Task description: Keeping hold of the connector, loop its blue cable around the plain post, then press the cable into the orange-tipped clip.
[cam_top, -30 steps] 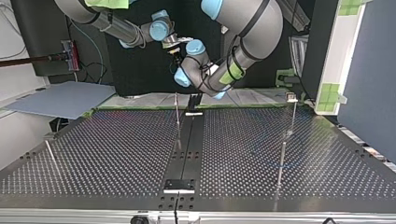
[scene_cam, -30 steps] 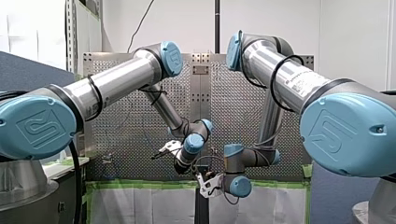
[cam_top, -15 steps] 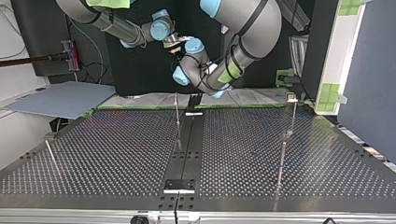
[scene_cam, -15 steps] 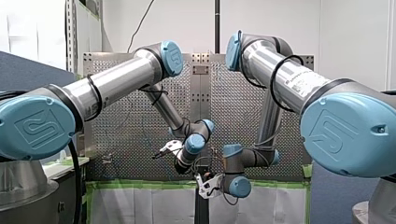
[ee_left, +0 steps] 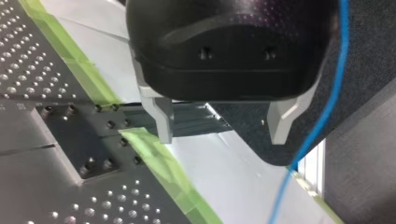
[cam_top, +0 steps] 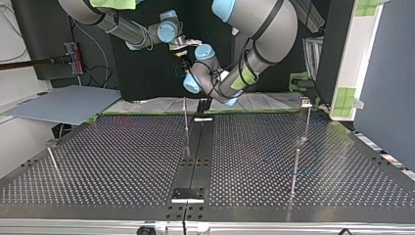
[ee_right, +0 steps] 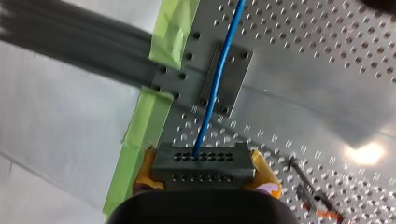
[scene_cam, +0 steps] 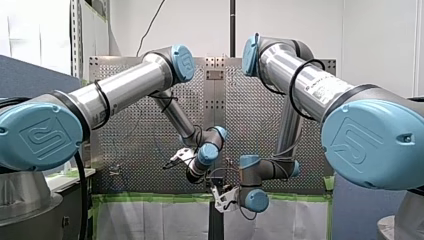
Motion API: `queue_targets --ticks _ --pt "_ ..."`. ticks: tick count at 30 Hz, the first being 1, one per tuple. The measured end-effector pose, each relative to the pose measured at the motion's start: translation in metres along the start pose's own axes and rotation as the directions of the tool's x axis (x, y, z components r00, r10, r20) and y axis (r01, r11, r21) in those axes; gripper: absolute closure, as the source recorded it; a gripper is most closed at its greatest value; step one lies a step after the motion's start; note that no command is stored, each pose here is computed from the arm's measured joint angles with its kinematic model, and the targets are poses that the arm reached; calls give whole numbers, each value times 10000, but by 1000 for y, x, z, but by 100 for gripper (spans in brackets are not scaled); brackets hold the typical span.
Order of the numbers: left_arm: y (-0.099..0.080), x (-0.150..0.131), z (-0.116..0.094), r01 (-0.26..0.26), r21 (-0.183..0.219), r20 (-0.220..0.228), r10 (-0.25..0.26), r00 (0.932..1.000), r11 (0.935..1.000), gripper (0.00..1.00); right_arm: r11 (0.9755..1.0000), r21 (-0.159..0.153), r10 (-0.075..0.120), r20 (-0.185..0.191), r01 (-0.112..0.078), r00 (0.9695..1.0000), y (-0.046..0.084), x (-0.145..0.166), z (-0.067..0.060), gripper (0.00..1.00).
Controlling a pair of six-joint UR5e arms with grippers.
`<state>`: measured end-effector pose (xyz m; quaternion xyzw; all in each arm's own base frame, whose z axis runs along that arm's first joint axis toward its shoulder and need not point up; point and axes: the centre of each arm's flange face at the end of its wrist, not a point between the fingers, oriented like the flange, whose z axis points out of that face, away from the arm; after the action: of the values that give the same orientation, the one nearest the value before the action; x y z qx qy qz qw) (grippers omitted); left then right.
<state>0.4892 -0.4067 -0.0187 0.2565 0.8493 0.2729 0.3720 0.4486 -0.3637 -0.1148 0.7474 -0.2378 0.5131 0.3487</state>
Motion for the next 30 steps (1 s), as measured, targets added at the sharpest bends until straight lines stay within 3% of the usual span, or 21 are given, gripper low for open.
queue_targets --ticks 8,14,24,30 --pt "-1 5 -5 -160 649 -421 187 9989 9978 0 9987 -496 -71 120 76 9999 5 -2 0 100" --pt "-2 6 -5 -132 968 -464 177 9988 9952 0 9960 -886 -86 173 101 9998 8 -3 0 100" --pt "-2 7 0 -425 1069 -424 472 9980 9934 0 9964 -838 -138 9 138 9999 5 -1 1 100" --pt "-12 16 15 -777 1110 -613 848 9945 9908 0 9969 -775 -167 -13 166 9999 4 -1 1 100"
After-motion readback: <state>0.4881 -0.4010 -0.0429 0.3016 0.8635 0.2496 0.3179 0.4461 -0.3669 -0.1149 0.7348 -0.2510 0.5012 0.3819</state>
